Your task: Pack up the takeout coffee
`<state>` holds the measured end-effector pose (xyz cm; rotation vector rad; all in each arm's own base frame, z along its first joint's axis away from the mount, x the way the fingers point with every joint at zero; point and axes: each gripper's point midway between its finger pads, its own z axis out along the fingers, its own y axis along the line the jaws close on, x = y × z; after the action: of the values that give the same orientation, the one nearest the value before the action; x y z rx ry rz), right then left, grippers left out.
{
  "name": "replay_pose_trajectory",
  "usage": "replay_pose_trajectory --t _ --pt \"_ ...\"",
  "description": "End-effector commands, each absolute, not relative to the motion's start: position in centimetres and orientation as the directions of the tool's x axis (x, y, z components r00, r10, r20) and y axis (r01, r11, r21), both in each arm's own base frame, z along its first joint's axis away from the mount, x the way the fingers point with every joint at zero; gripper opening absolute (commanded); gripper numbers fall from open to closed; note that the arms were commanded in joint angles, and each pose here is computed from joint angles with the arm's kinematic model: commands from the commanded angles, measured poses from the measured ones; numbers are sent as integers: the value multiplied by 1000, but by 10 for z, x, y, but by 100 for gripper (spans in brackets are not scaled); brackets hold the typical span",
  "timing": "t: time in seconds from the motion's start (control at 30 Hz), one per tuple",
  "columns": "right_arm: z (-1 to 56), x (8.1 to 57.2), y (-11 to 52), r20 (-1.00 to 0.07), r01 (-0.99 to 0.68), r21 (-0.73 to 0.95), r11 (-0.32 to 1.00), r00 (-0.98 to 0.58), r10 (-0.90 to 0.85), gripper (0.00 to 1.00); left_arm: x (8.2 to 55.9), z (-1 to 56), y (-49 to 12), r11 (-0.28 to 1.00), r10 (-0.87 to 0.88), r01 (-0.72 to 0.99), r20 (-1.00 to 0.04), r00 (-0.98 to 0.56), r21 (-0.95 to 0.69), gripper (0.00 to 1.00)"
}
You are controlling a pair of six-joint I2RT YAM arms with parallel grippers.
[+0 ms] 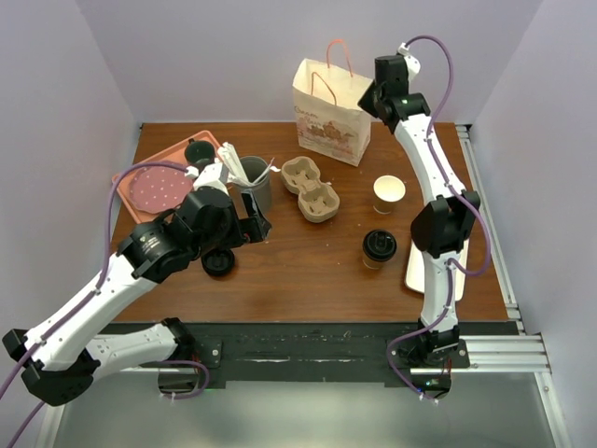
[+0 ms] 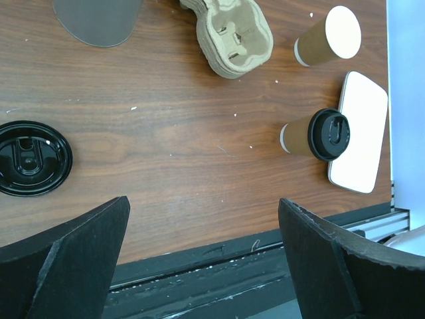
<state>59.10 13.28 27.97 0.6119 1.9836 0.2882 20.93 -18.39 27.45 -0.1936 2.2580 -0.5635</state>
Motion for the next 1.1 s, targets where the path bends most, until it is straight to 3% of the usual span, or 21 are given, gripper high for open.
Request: replay_pose_trajectory --t 0.0,0.27,0.63,0.8,1.07 --pt "380 585 132 -792 159 552 819 -206 574 0 219 289 -186 897 -291 71 -703 -649 -437 100" --pt "446 548 138 -768 37 622 782 -164 619 0 234 310 -154 950 -266 -17 -785 -560 -311 100" --pt "484 475 170 -670 -122 727 675 -336 661 0 239 356 -108 955 -296 -110 -880 -371 -274 98" --pt "491 422 185 -617 -164 774 612 -418 667 0 233 368 -106 956 -291 -79 -884 -366 -282 94" --pt "443 320 240 -450 -129 860 495 -650 612 0 208 382 -99 938 -332 -51 -848 -412 -343 90"
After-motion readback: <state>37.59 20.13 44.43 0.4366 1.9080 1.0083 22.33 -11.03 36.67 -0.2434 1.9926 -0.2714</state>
